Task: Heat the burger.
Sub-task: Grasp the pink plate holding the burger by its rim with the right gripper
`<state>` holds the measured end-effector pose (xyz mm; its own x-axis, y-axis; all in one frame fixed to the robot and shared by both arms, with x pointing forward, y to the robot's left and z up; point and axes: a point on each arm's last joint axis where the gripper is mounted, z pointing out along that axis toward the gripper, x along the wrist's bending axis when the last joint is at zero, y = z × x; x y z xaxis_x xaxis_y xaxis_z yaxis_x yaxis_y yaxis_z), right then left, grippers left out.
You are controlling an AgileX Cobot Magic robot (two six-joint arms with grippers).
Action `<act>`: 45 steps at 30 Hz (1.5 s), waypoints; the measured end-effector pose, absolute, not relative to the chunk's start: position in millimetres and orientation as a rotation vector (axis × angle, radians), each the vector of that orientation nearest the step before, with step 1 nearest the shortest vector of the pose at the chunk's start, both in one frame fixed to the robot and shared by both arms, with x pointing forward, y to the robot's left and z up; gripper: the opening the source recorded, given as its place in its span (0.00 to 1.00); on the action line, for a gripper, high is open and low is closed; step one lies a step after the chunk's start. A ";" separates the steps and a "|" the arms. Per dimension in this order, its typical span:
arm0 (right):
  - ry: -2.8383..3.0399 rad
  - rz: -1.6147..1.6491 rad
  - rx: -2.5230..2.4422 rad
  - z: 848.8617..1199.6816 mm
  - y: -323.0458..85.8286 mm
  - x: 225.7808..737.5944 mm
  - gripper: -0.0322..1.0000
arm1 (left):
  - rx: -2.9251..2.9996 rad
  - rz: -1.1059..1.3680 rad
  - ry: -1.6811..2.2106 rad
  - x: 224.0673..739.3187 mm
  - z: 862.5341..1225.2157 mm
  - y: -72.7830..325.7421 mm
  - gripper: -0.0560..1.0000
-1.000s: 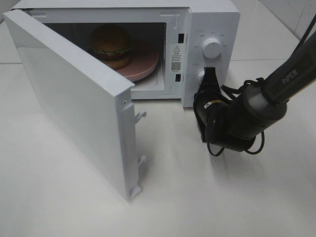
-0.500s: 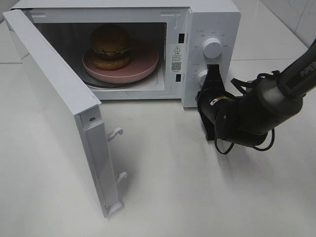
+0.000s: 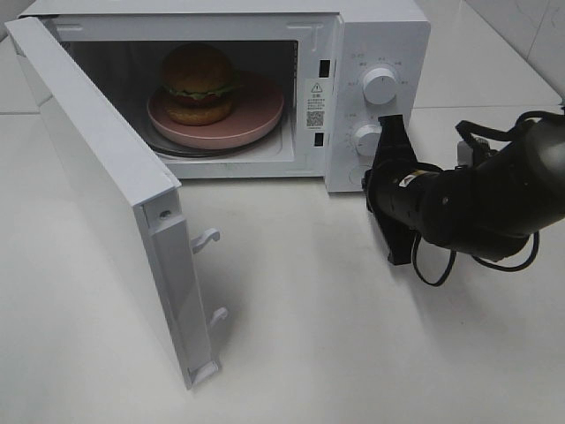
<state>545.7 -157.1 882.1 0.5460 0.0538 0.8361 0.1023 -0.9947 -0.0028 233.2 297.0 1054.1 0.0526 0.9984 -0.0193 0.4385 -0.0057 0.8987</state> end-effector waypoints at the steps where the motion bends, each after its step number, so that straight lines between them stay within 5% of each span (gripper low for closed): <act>1: -0.137 -1.467 -2.717 882.1 -157.1 545.7 0.04 | 1.554 0.912 1.493 233.2 1054.1 297.0 0.99; 25: -1.581 -0.956 -2.507 932.7 -158.7 519.6 0.04 | 1.554 0.912 1.493 233.2 1054.1 297.0 0.99; 45: -2.794 -0.470 -1.487 984.5 -154.7 532.5 0.05 | 1.554 0.912 1.493 233.2 1054.1 297.0 0.99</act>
